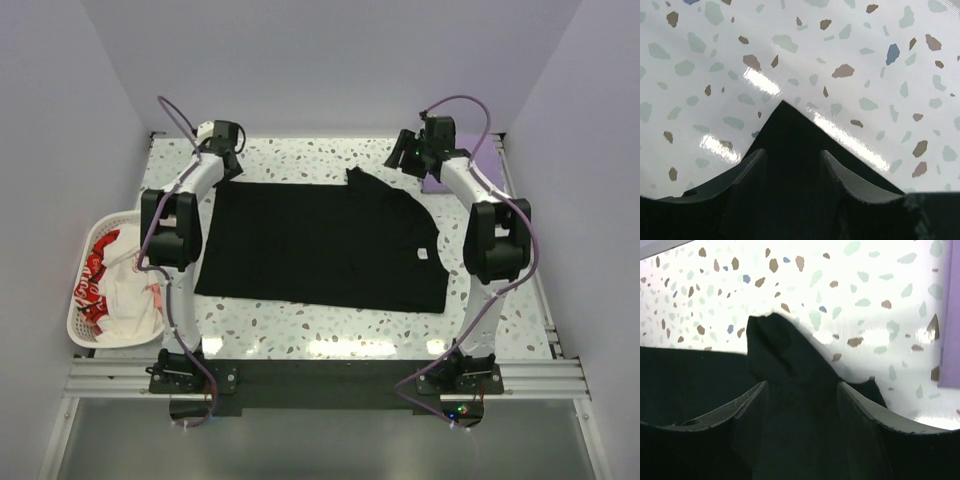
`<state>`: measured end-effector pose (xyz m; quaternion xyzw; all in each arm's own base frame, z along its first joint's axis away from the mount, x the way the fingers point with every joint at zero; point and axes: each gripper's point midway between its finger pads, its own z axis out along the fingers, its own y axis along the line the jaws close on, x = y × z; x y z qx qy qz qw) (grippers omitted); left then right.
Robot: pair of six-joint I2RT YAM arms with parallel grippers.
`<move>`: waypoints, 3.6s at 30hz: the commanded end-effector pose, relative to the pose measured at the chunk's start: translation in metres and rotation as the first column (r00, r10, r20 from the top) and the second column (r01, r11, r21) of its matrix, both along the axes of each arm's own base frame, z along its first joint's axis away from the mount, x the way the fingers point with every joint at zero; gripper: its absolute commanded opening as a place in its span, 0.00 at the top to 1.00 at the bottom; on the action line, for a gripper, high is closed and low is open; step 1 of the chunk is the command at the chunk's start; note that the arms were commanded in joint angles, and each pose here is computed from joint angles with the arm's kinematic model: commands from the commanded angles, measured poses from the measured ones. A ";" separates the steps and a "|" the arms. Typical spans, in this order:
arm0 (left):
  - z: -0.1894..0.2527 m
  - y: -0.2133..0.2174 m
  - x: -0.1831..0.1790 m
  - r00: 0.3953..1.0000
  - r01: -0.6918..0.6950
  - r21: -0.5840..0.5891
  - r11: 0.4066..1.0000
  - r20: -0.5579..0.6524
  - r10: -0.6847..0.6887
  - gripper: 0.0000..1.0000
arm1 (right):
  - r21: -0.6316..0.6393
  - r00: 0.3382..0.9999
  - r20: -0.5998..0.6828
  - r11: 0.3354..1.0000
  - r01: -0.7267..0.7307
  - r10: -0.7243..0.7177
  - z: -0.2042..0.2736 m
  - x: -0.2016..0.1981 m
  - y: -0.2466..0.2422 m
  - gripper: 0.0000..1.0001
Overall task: Fold and stack the t-shirts
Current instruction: Fold the tshirt
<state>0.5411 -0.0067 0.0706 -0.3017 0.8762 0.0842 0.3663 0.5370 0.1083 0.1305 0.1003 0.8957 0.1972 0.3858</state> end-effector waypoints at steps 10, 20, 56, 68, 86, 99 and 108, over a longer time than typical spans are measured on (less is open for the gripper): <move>-0.010 0.016 0.048 0.999 0.011 0.142 0.990 0.032 -0.016 0.50 | -0.063 0.994 0.105 0.998 -0.031 0.037 -0.013 0.069 0.003 0.40; -0.040 0.014 0.040 1.000 0.012 0.123 0.992 -0.017 -0.010 0.66 | -0.067 0.995 0.073 0.996 -0.059 0.064 -0.038 0.082 0.008 0.40; -0.040 0.011 0.032 1.000 0.030 0.097 0.995 -0.012 -0.029 1.00 | -0.150 0.990 -0.043 0.979 -0.138 0.133 -0.088 0.062 0.056 0.58; -0.024 0.011 0.034 0.999 0.032 0.097 0.995 0.020 -0.034 1.00 | -0.166 0.995 0.063 0.984 -0.069 0.081 -0.031 0.072 0.047 0.98; 0.021 0.013 0.032 0.992 0.021 0.070 0.997 0.119 -0.030 1.00 | -0.210 0.976 0.220 0.977 0.043 0.004 0.043 0.060 0.022 1.00; 0.030 0.014 0.019 0.990 0.013 0.043 0.999 0.140 -0.019 1.00 | -0.206 0.981 0.192 0.977 0.053 -0.013 0.021 0.039 0.017 0.99; 0.037 0.017 0.007 0.989 -0.004 0.035 0.999 0.145 -0.001 1.00 | -0.181 0.977 0.206 0.978 0.102 -0.064 0.025 0.014 0.008 1.00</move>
